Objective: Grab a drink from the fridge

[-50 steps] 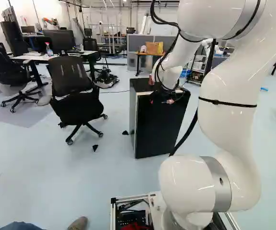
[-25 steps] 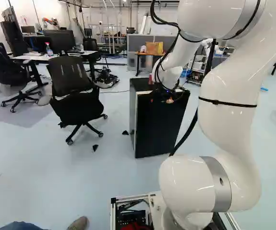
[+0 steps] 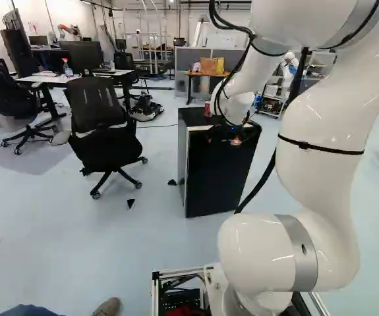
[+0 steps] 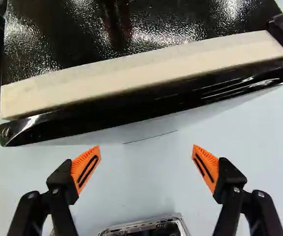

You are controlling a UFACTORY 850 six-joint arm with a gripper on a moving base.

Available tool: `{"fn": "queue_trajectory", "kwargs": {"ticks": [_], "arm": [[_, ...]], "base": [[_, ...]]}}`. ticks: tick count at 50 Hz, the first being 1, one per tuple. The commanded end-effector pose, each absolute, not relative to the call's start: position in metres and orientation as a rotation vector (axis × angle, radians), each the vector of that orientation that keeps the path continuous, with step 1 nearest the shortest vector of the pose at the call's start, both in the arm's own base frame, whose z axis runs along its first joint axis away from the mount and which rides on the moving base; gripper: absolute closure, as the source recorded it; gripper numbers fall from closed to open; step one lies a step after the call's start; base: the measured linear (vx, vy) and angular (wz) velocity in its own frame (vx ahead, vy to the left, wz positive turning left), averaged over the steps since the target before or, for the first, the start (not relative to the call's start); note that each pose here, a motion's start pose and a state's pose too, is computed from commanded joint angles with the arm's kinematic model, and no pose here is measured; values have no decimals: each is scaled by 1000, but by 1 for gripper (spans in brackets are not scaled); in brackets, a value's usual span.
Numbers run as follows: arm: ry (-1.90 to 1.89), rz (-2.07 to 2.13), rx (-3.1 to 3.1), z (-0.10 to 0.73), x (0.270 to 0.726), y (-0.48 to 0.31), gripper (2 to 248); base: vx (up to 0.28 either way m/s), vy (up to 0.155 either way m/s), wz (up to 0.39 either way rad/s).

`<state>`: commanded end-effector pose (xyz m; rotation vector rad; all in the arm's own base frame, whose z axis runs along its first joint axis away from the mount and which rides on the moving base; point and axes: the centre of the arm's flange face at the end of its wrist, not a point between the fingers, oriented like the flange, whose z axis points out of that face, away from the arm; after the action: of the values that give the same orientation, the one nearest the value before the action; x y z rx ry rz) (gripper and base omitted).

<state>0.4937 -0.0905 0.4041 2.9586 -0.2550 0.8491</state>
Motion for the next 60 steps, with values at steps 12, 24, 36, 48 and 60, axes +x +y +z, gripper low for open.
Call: {"fn": "queue_trajectory", "kwargs": {"ticks": [12,24,36,48,60], "arm": [[-261,837,2961,405,470,-88,3],[-262,885,2944,407,452,-86,3],[-251,1009,2898,411,448,-83,3],[-242,1161,2833,418,454,-83,3],[-235,1322,2752,426,461,-84,3]], "base": [[0,0,0],[0,0,0],[0,0,0],[0,0,0],[0,0,0]]}}
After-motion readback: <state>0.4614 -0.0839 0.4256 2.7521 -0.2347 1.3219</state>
